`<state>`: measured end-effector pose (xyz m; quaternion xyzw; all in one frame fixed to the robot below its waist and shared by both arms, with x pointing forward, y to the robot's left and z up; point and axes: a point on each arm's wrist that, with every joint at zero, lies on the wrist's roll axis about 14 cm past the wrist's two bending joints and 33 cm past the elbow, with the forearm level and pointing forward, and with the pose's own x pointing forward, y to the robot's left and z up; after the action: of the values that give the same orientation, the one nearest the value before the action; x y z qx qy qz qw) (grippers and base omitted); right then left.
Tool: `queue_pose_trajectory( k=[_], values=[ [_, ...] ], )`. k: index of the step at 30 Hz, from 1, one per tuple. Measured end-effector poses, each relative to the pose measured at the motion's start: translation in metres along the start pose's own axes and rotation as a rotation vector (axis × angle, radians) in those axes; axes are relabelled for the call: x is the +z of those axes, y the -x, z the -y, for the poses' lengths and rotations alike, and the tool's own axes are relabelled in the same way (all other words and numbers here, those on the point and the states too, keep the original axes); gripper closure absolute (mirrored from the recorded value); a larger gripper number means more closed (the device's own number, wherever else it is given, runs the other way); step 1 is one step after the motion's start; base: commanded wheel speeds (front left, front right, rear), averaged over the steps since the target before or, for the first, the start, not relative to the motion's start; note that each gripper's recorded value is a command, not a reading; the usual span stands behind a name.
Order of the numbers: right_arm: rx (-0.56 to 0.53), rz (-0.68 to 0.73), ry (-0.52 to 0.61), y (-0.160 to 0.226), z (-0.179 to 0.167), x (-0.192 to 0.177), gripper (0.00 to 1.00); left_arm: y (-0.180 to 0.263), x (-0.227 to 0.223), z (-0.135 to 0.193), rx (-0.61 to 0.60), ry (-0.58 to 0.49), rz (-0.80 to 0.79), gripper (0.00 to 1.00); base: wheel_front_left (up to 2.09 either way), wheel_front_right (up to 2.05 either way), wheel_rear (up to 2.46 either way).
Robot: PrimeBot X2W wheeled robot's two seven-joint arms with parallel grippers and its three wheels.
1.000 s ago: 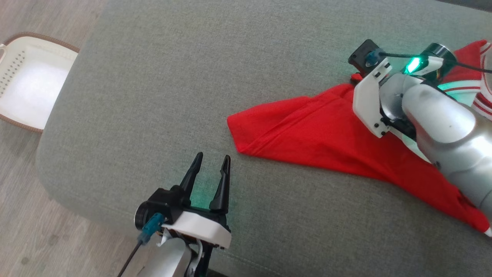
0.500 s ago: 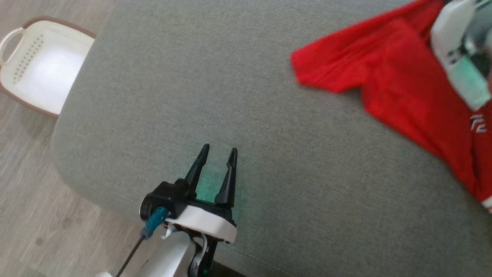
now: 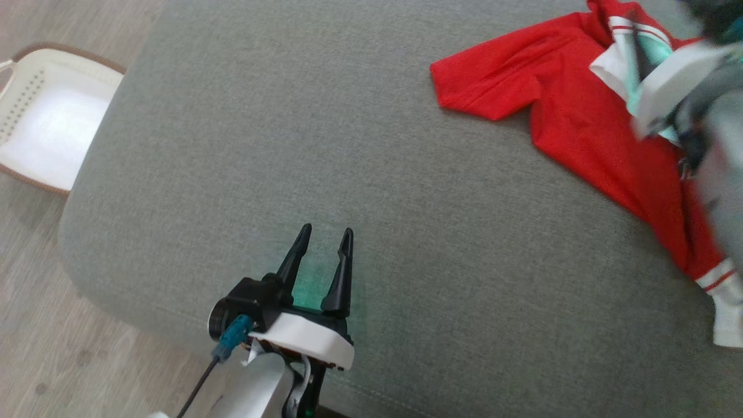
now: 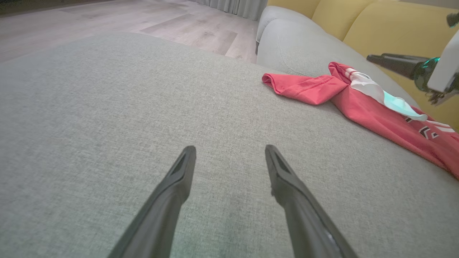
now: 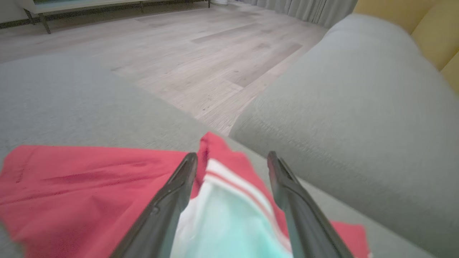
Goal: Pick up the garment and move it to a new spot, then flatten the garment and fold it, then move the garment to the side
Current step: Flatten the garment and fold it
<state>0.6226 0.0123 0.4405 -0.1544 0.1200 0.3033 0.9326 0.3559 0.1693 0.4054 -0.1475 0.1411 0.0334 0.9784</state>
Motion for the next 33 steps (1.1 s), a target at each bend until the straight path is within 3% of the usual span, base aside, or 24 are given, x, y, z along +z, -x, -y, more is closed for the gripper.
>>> queue_pose_trajectory(
  k=[5,9,19,33],
  values=[
    [0.100,-0.042,-0.092,0.017,-0.063,-0.034,0.00,-0.002,-0.002,0.007,-0.025,-0.008,-0.005,0.00,0.00,0.00,0.00],
    [0.136,-0.058,-0.144,0.027,-0.085,-0.048,0.00,-0.003,-0.003,0.009,-0.034,-0.015,-0.008,0.00,0.00,0.00,0.00],
    [0.141,-0.058,-0.273,0.025,-0.094,-0.042,0.00,0.000,-0.005,0.003,-0.022,-0.019,-0.014,0.00,0.00,0.00,0.00],
    [0.102,-0.136,-0.303,0.014,-0.086,-0.062,0.00,0.005,-0.011,-0.004,0.003,-0.024,-0.032,0.00,0.00,0.00,0.00]
  ],
)
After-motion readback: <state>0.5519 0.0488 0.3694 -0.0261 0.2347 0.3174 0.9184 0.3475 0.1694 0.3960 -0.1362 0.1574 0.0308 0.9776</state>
